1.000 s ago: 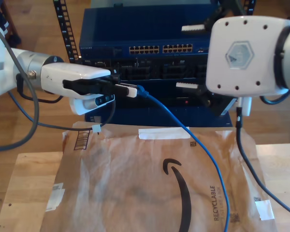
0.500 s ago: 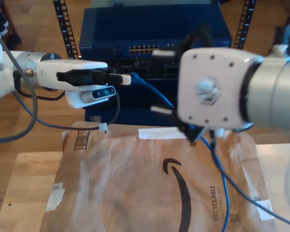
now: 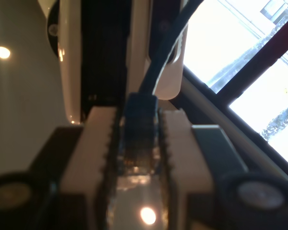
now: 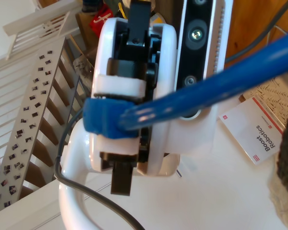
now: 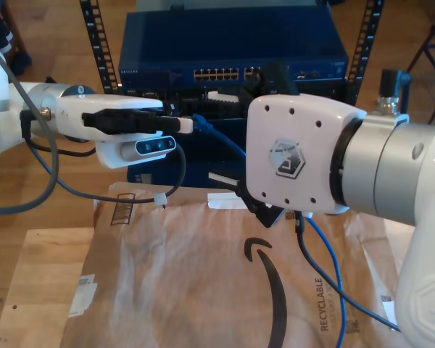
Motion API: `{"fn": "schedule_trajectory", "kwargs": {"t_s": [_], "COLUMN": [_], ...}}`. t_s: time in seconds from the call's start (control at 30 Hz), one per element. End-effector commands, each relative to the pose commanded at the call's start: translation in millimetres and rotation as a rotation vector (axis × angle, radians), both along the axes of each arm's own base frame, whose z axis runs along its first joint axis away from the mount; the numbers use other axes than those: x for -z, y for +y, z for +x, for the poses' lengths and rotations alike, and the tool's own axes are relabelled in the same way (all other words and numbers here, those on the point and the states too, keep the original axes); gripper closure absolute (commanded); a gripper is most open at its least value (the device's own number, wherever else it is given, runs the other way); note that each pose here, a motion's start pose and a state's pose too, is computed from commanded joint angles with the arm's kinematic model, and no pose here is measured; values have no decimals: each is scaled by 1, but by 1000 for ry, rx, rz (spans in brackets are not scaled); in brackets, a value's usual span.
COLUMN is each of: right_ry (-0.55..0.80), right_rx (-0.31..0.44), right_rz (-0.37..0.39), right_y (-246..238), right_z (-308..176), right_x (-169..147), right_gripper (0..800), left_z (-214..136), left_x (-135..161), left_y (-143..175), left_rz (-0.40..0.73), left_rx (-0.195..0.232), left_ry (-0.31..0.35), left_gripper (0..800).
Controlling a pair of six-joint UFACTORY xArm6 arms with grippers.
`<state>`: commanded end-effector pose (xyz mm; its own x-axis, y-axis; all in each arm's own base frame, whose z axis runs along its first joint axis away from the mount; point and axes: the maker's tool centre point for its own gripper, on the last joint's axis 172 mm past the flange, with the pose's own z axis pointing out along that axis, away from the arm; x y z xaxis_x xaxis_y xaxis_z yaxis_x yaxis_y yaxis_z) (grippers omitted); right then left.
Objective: Grab the cable and plug it in
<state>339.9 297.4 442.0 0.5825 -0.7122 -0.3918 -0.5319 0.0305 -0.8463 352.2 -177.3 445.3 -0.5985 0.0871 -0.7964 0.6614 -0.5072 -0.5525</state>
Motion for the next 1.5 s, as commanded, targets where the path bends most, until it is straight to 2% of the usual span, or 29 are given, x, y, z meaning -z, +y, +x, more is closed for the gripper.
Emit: {"fn": "schedule_trajectory", "kwargs": {"t_s": [0.1, 0.3, 0.57, 0.87, 1.2, 1.3, 1.5], "right_ry": [-1, -7, -30, -25, -23, -56, -60], "right_rx": [-21, -23, -5, -3, -1, 24, 29], "right_rz": [3, 10, 31, 33, 37, 55, 57], "right_y": [7, 7, 3, 3, 3, -3, -3], "right_z": [-7, -8, -5, -5, -5, 0, 1], "right_x": [-1, -6, -16, -14, -14, -24, -23], "right_gripper": [22, 29, 145, 224, 373, 414, 438], "left_z": [-7, -9, -10, -12, -15, -16, -16], "left_x": [-6, -7, -7, -11, -13, -14, -15], "left_y": [2, 0, 1, -1, -4, -4, -5], "left_rz": [-17, -18, -20, -23, -20, -20, -19], "left_rx": [23, 30, 29, 28, 40, 40, 40], "left_ry": [-4, -8, -12, -32, -38, -41, -44], "left_gripper": [779, 779, 778, 779, 779, 779, 779]}}
